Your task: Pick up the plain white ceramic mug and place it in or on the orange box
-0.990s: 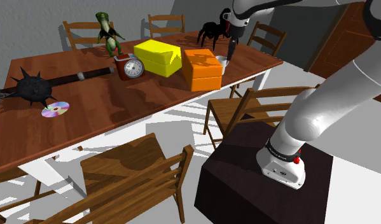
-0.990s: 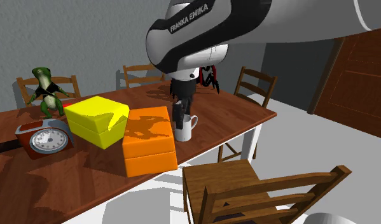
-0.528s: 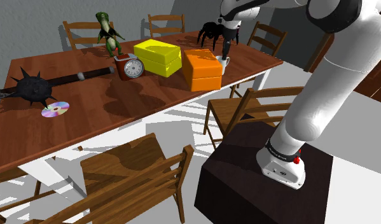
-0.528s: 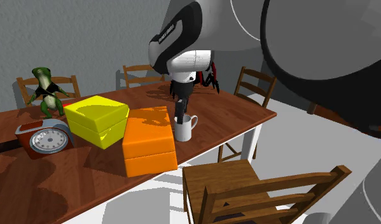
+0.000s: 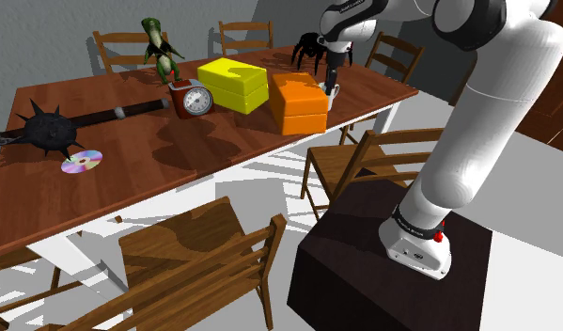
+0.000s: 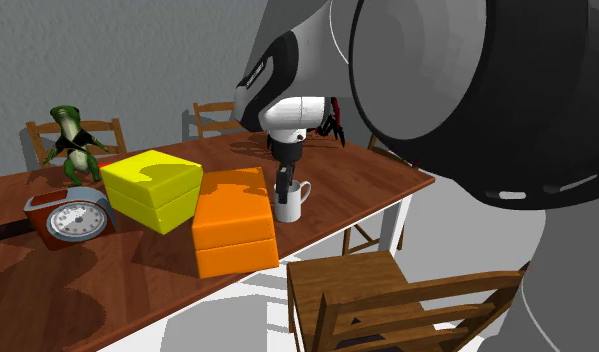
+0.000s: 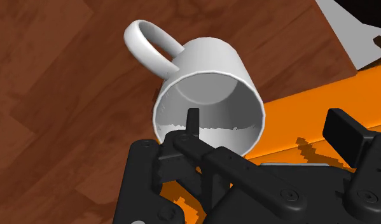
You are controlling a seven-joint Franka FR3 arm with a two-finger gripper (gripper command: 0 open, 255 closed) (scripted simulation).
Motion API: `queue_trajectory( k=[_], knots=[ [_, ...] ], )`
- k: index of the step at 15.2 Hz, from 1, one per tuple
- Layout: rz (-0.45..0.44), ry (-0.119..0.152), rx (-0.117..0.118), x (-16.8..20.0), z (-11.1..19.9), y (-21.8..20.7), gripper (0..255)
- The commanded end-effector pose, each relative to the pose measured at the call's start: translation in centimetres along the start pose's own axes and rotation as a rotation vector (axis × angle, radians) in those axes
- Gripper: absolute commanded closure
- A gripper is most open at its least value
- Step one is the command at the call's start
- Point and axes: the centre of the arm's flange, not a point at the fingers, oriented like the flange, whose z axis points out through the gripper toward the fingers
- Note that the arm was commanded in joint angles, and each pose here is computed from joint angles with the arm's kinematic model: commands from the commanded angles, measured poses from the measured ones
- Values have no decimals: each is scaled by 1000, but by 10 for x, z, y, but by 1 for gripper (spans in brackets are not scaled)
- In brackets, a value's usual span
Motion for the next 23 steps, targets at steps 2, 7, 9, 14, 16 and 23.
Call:
queue_trajectory(
  k=[2,7,9,14,16,23],
  knots=[
    [0,0,0,-1,8,0,0],
    [0,0,0,-1,8,0,0],
    [0,0,0,-1,7,0,255],
    [0,0,0,-1,7,0,255],
    [0,0,0,-1,7,0,255],
    [0,0,0,0,-19,0,255]
  ],
)
